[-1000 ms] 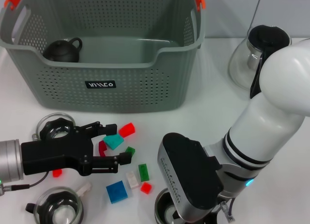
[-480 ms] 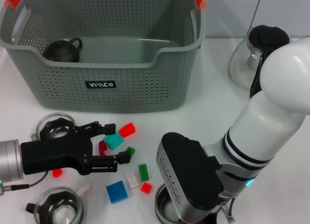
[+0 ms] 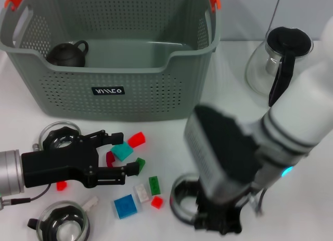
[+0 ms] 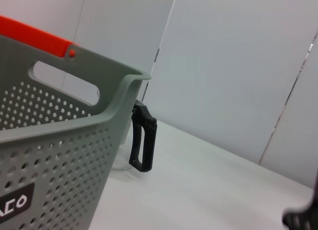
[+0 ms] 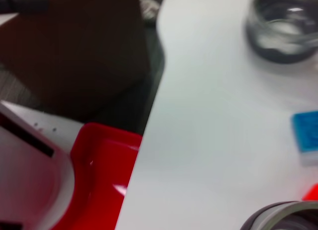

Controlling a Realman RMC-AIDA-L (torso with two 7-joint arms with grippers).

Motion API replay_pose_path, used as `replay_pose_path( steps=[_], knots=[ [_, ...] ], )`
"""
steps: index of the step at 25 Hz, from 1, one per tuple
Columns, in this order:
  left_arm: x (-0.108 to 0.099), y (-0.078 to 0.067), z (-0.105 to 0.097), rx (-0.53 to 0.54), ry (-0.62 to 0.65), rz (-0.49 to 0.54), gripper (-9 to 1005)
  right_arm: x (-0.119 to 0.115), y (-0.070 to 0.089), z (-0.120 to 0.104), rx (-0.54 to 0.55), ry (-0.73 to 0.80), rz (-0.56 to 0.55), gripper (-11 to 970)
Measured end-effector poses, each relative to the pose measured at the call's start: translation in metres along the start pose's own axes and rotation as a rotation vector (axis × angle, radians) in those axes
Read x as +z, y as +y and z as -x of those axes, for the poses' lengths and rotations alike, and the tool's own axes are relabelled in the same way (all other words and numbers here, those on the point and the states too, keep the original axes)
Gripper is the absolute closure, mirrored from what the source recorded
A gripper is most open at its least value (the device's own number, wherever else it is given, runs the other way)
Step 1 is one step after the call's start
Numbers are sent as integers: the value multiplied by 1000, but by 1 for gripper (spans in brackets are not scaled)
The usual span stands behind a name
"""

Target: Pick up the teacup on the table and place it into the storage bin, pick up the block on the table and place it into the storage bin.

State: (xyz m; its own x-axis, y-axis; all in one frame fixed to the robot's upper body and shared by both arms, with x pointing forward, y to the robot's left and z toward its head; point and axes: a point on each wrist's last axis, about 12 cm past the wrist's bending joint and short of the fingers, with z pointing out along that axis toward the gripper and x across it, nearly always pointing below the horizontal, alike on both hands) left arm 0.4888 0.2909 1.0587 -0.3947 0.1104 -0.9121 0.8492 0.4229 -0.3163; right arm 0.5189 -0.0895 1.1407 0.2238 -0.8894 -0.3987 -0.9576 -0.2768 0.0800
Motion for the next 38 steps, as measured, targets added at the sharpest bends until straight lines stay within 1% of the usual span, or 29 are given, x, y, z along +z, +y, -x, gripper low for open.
replay_pose_path(
  steps=[3, 6, 10, 13, 16, 17, 19, 22, 24, 26, 29, 31, 33, 34, 38],
  knots=[
    [-1, 1, -1, -1, 1, 8, 46, -26, -5, -11, 64, -33, -29, 893],
    [-1, 1, -1, -2, 2, 15, 45, -57, -9, -22, 122, -53, -89, 896],
    [1, 2, -1, -3, -2, 22, 45, -96, -11, -24, 148, -102, -194, 899],
    [1, 3, -1, -2, -1, 28, 45, -125, -16, -13, 125, -219, -268, 899],
    [1, 3, -1, 5, -3, 27, 45, -152, -24, 6, 106, -350, -322, 899],
    [1, 3, 0, 6, -4, 26, 45, -157, -27, 11, 104, -377, -339, 899],
    [2, 3, 0, 8, -5, 25, 45, -169, -38, 23, 116, -438, -414, 900],
    [2, 3, 1, 10, -10, 28, 46, -180, -63, 35, 176, -530, -548, 900],
    [2, 4, 2, 13, -16, 30, 46, -177, -87, 39, 231, -561, -623, 900],
    [2, 4, 3, 14, -25, 34, 46, -166, -112, 41, 284, -553, -673, 900],
    [3, 4, 3, 12, -34, 35, 46, -139, -148, 37, 359, -492, -747, 900],
    [4, 4, 3, 13, -39, 36, 46, -122, -166, 33, 375, -439, -809, 900],
    [5, 4, 4, 17, -46, 37, 46, -104, -178, 29, 375, -387, -868, 901],
    [5, 3, 4, 18, -50, 37, 46, -96, -181, 27, 371, -363, -889, 901],
    [5, 3, 4, 19, -56, 37, 45, -73, -186, 24, 345, -294, -957, 901]
  ],
)
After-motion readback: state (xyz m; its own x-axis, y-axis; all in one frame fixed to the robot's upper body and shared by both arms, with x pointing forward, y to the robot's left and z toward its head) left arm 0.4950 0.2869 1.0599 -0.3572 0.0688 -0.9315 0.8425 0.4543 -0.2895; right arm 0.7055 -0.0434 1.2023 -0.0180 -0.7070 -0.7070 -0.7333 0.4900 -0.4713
